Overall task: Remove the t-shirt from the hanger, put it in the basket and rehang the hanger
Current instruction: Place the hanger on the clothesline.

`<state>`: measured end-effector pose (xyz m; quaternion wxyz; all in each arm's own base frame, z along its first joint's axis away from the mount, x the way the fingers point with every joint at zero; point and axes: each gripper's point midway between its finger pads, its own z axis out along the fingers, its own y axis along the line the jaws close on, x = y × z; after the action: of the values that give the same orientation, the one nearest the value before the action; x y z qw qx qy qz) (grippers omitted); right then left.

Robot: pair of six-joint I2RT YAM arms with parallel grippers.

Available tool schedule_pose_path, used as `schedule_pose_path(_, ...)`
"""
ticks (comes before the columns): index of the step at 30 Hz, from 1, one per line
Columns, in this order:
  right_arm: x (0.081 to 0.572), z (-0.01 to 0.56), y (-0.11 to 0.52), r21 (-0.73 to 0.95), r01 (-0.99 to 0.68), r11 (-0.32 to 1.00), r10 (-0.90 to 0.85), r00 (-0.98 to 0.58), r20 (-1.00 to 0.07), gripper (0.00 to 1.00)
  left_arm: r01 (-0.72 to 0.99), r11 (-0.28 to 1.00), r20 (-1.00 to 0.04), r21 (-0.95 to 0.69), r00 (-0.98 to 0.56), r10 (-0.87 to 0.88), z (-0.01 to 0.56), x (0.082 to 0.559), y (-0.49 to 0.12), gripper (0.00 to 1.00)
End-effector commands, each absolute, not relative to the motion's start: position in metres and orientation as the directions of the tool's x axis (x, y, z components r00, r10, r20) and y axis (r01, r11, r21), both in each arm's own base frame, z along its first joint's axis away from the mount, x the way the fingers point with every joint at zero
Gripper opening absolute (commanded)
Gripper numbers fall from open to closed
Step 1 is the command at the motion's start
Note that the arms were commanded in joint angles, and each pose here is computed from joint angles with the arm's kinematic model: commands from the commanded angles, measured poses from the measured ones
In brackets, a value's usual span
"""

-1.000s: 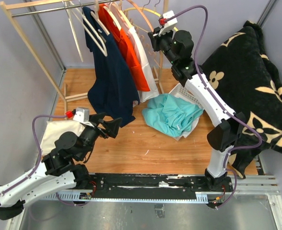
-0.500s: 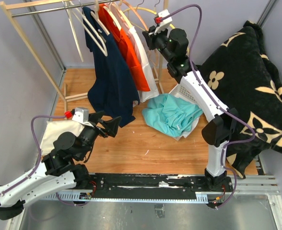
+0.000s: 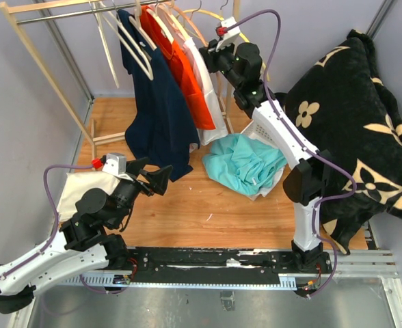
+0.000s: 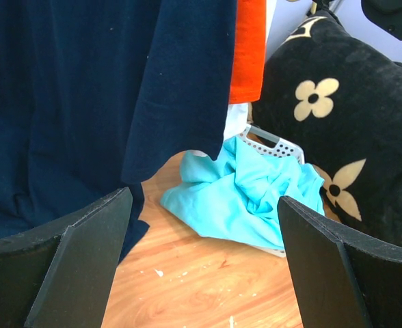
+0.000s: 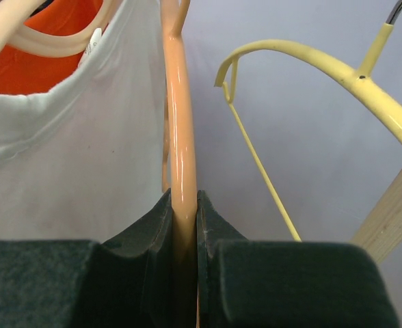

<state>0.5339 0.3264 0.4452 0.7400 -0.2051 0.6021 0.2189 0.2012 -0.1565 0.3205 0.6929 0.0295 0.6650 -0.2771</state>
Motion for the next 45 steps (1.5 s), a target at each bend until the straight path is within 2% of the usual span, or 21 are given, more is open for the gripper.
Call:
schedule_pose_path(1,0.533,0.483,0.31,-0.025,-0.561,0.827,0.142,0.251,-0.957,0.06,0.417,0.842,-0.928,-0.343,-0.009,-0.373,0.33,0.201,-0.152,0.92)
schedule_pose_path(6,0.529,0.482,0.305,-0.021,-0.557,0.83,0.14,0.246,-0.959,0.3,0.418,0.84,-0.926,-0.345,-0.008,-0.377,0.331,0.201,-0.152,0.92)
schedule_pose_path(9,0.519,0.493,0.298,-0.027,-0.55,0.835,0.142,0.263,-0.954,0.38,0.415,0.844,-0.928,-0.34,-0.004,-0.372,0.332,0.202,-0.151,0.92)
schedule_pose_path(24,0.457,0.533,0.255,-0.085,-0.499,0.863,0.089,0.315,-0.945,0.49,0.386,0.859,-0.93,-0.337,0.003,-0.367,0.347,0.202,-0.142,0.93)
schedule_pose_path(29,0.433,0.538,0.251,-0.088,-0.535,0.84,0.092,0.301,-0.949,0.58,0.387,0.857,-0.931,-0.34,-0.011,-0.364,0.35,0.203,-0.146,0.99)
schedule_pose_path(35,0.411,0.537,0.261,-0.096,-0.596,0.797,0.084,0.266,-0.96,0.7,0.406,0.846,-0.928,-0.347,-0.019,-0.371,0.351,0.204,-0.155,1.0)
schedule_pose_path(40,0.404,0.533,0.279,-0.092,-0.634,0.768,0.079,0.236,-0.969,0.7,0.421,0.837,-0.927,-0.35,-0.025,-0.375,0.351,0.203,-0.159,1.0)
schedule_pose_path(45,0.403,0.527,0.297,-0.093,-0.655,0.75,0.07,0.218,-0.973,0.66,0.425,0.834,-0.925,-0.353,-0.028,-0.378,0.351,0.202,-0.159,1.0)
